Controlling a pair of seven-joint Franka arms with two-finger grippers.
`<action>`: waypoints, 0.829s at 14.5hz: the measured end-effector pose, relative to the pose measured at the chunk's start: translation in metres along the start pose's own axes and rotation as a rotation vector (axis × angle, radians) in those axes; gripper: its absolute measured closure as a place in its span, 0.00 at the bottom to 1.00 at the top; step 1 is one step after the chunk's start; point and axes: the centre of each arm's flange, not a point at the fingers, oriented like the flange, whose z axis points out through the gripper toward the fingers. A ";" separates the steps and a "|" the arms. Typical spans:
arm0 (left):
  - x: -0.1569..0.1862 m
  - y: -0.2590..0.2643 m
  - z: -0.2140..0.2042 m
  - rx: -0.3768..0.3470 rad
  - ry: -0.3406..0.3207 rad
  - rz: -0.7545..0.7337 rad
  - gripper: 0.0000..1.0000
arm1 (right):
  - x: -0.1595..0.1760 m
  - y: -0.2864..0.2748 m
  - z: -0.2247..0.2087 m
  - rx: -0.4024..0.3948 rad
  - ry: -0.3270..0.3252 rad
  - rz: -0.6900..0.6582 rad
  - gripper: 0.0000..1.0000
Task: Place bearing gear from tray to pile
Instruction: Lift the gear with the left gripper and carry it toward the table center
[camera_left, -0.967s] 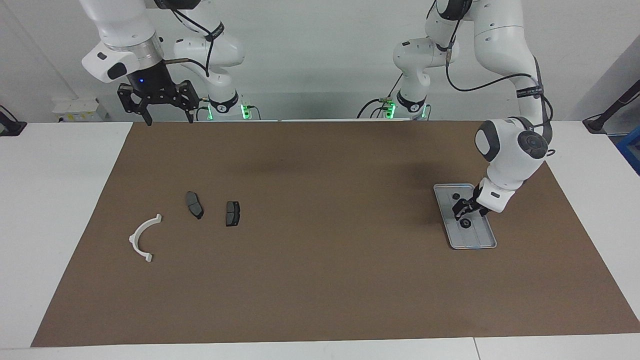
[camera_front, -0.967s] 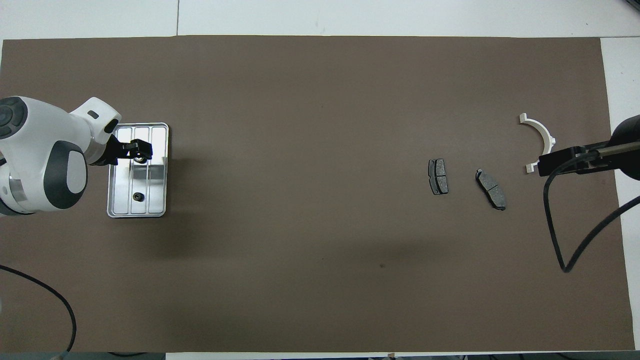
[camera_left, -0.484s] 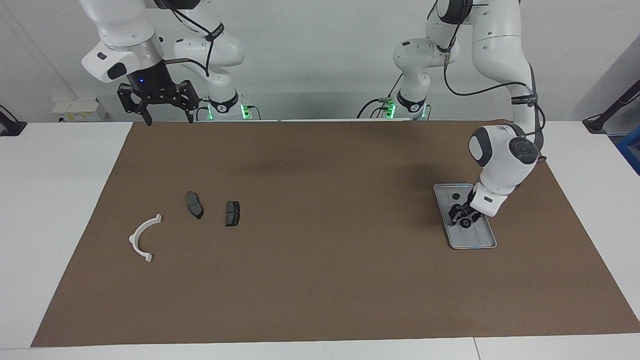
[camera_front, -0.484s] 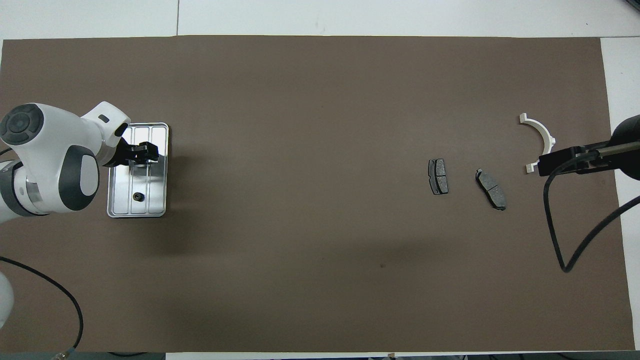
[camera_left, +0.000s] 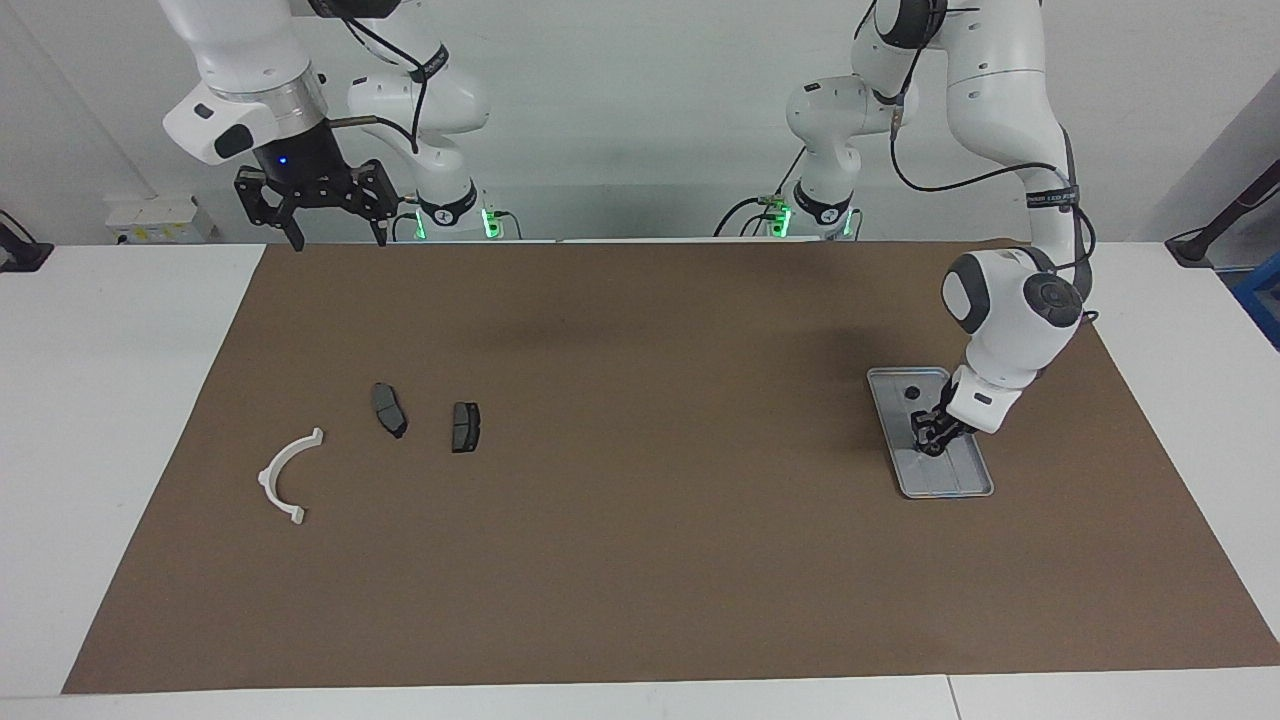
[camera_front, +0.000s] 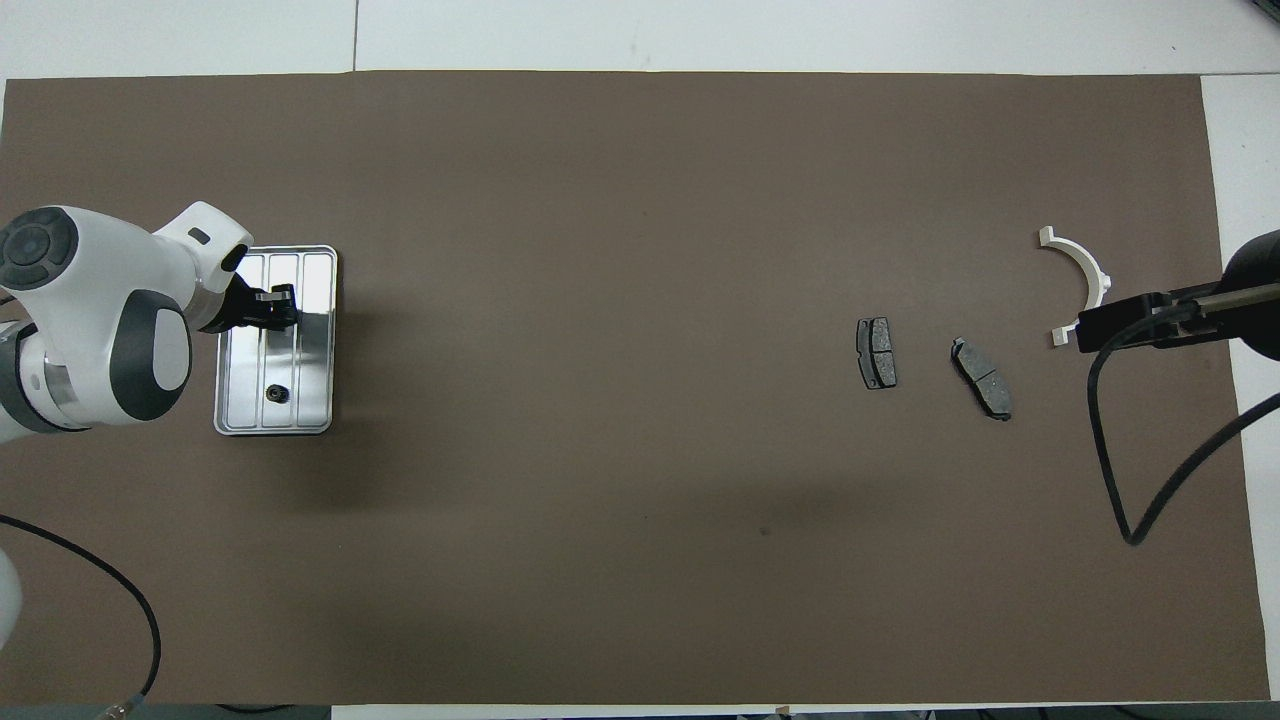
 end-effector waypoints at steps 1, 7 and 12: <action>0.001 0.002 -0.003 -0.001 -0.009 0.002 0.65 | 0.000 0.000 0.000 0.000 0.000 0.000 0.00; 0.005 0.152 -0.078 0.011 -0.075 -0.169 0.65 | 0.000 0.000 0.000 0.000 0.000 0.000 0.00; -0.061 0.311 -0.064 -0.021 -0.029 -0.269 0.65 | 0.000 0.001 0.000 0.000 0.000 0.001 0.00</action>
